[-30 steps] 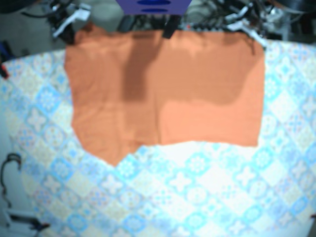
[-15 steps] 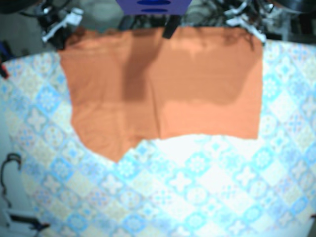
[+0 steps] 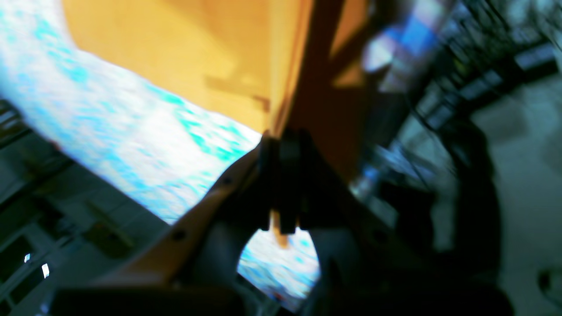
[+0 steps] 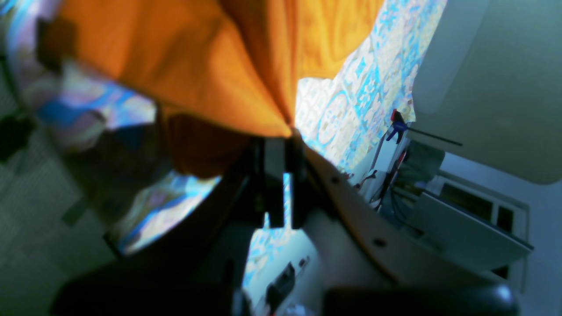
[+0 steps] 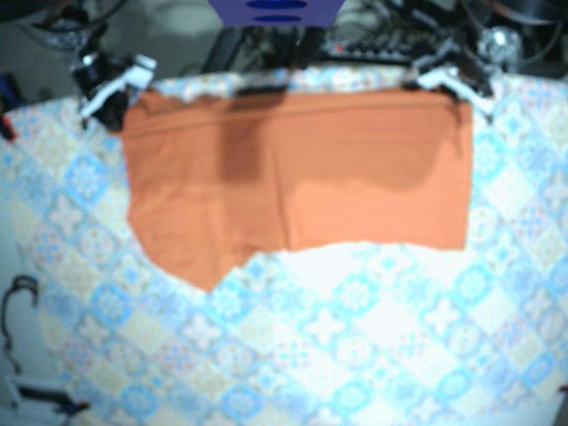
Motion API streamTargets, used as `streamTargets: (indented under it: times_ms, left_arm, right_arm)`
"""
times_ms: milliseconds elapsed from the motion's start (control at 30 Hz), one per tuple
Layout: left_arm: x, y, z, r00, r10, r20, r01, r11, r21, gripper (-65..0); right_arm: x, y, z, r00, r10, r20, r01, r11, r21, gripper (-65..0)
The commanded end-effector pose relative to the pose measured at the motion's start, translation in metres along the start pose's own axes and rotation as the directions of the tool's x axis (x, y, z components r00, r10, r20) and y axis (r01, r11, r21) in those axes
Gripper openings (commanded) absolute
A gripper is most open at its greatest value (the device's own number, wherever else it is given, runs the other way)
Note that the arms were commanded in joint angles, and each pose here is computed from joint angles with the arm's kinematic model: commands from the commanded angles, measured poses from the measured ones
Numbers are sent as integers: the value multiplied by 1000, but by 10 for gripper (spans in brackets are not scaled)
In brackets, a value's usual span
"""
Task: Fold the T-shirt properly
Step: 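Spread the grippers apart to stretch the held shirt edge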
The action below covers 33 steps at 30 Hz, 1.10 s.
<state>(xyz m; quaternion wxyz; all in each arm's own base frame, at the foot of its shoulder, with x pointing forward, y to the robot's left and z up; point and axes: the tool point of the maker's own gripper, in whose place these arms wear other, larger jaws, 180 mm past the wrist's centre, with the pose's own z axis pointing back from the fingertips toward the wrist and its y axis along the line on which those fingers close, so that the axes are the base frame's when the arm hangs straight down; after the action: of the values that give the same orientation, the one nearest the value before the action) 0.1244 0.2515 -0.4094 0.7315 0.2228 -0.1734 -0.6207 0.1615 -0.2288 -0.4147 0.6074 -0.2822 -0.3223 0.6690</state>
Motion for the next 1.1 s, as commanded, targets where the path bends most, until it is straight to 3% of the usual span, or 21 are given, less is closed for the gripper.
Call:
streamTargets:
  times_ms: [0, 233, 533, 1067]
  left_arm:
    - [-4, 9, 1, 1000, -13, -15, 14, 1000, 26, -650]
    - [-2, 31, -8, 1000, -1, -17, 2, 997, 81, -650]
    - [-24, 36, -27, 997, 4, -77, 2, 997, 80, -650]
    - [-17, 40, -49, 997, -16, -79, 22, 997, 75, -650]
  right_arm:
    - [2, -13, -5, 1000, 11, 10, -11, 999, -31, -650]
    - [10, -9, -25, 1000, -13, 20, 13, 1000, -1, -650]
    - [-5, 25, -41, 999, -34, -21, 36, 996, 83, -650]
    - [-18, 43, -46, 997, -48, -56, 55, 990, 129, -650]
